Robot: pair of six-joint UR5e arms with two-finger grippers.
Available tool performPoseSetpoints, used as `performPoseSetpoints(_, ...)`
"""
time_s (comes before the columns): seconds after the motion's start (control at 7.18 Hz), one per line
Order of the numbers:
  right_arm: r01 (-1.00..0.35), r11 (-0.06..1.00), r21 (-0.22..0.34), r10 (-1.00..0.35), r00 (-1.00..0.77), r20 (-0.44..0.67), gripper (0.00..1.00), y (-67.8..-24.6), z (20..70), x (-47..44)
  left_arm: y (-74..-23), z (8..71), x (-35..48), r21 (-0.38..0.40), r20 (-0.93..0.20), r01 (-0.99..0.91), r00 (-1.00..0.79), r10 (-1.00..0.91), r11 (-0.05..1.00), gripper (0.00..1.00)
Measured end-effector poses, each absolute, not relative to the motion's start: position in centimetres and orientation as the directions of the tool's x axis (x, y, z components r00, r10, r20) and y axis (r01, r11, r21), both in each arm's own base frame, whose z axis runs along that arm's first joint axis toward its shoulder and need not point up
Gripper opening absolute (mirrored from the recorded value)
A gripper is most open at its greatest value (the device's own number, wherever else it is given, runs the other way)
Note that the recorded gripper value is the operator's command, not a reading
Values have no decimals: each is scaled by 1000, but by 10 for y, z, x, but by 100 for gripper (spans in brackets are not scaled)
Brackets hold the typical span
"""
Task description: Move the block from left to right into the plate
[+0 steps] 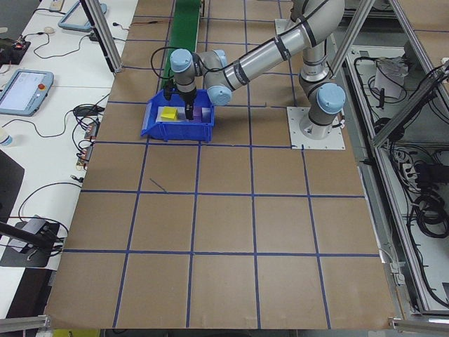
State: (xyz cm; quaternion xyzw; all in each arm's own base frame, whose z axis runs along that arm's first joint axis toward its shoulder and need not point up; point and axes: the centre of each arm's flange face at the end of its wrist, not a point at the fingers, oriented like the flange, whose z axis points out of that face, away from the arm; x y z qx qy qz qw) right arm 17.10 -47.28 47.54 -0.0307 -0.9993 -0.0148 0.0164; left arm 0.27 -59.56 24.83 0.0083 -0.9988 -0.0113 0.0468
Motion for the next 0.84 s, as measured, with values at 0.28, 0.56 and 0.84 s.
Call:
performPoseSetpoints(0.28, 63, 997, 33, 62, -997, 34, 100, -472, 472, 171, -597, 237, 3, 21, 93, -7, -996, -9, 1000, 26)
performPoseSetpoints(0.56, 64, 998, 29, 63, -997, 34, 100, -472, 471, 171, -598, 244, 4, -5, 83, 42, -996, 42, 999, 13)
performPoseSetpoints(0.84, 64, 998, 29, 63, -997, 35, 100, -472, 470, 171, -597, 292, 3, -88, 53, 58, -997, 62, 994, 13)
